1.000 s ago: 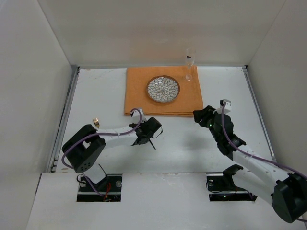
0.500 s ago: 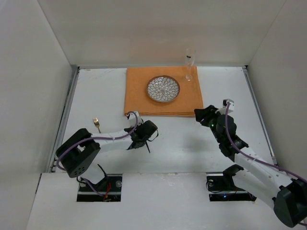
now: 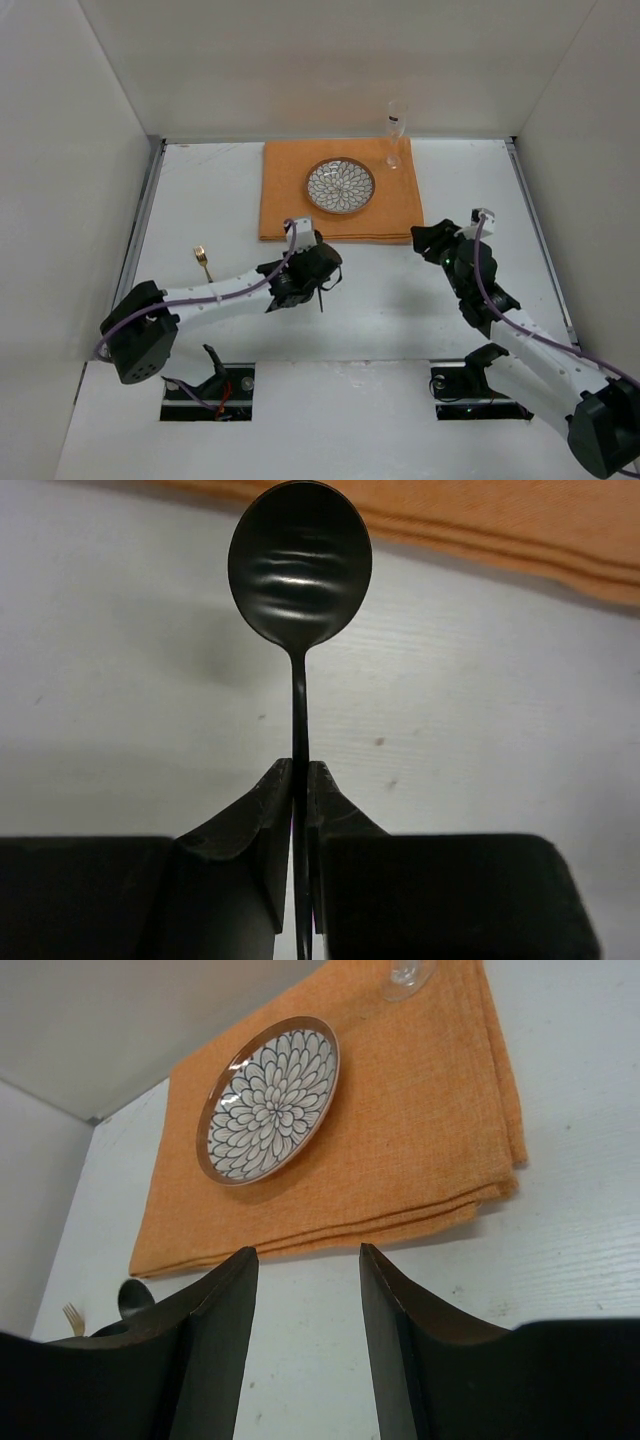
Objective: Set the dinner table for one person
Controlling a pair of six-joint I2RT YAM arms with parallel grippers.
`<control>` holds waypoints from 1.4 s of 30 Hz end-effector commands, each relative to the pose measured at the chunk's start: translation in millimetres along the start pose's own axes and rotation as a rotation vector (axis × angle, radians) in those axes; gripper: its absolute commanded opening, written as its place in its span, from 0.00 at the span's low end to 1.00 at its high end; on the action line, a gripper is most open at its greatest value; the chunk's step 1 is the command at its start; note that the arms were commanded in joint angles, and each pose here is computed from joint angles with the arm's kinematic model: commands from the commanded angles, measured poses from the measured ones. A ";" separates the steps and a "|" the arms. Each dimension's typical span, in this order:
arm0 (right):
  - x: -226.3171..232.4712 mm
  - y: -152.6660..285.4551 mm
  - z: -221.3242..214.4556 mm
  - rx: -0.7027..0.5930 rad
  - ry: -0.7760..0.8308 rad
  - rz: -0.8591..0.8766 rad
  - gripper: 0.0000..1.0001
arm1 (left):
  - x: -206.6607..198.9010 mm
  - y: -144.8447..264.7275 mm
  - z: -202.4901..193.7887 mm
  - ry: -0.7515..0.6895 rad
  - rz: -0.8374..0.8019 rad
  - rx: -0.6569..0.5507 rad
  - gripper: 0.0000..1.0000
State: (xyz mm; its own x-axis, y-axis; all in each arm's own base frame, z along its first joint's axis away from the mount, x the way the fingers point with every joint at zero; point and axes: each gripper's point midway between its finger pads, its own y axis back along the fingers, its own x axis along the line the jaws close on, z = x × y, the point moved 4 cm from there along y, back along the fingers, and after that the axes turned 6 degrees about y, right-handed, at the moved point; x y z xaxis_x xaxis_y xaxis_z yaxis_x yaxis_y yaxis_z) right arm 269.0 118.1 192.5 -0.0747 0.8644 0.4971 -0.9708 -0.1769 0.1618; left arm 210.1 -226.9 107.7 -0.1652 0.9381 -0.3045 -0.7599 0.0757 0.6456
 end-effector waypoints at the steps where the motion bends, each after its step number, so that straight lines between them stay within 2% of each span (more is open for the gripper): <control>1: -5.4 1.6 10.8 -0.048 -0.035 -0.014 0.51 | -51.8 6.3 34.1 -0.017 -0.136 -0.074 0.00; 8: -25.7 -1.1 12.1 -0.061 -0.080 -0.078 0.51 | -155.1 -16.3 68.5 -0.046 -0.337 -0.089 0.00; 17: -30.5 1.3 15.4 -0.082 -0.096 -0.088 0.51 | -236.5 -89.0 97.0 -0.036 -0.398 -0.080 0.00; 26: -27.8 3.9 17.9 -0.093 -0.101 -0.072 0.51 | -262.3 -159.6 104.1 0.037 -0.376 -0.066 0.00; 32: -26.6 2.8 19.2 -0.100 -0.103 -0.066 0.52 | -272.2 -177.2 110.5 0.108 -0.392 -0.068 0.00; 42: -23.6 -0.2 16.0 -0.087 -0.101 -0.053 0.52 | -269.8 -204.0 93.1 0.097 -0.374 -0.023 0.00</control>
State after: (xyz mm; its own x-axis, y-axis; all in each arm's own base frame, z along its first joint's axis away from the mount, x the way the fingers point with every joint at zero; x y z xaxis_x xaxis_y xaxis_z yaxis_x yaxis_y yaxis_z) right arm 272.2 86.5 180.8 0.0418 0.8348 0.5489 -0.9814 -0.0688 0.1794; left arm 463.1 -459.0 103.3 0.0456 0.8384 -0.5431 -0.7951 0.3596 0.4884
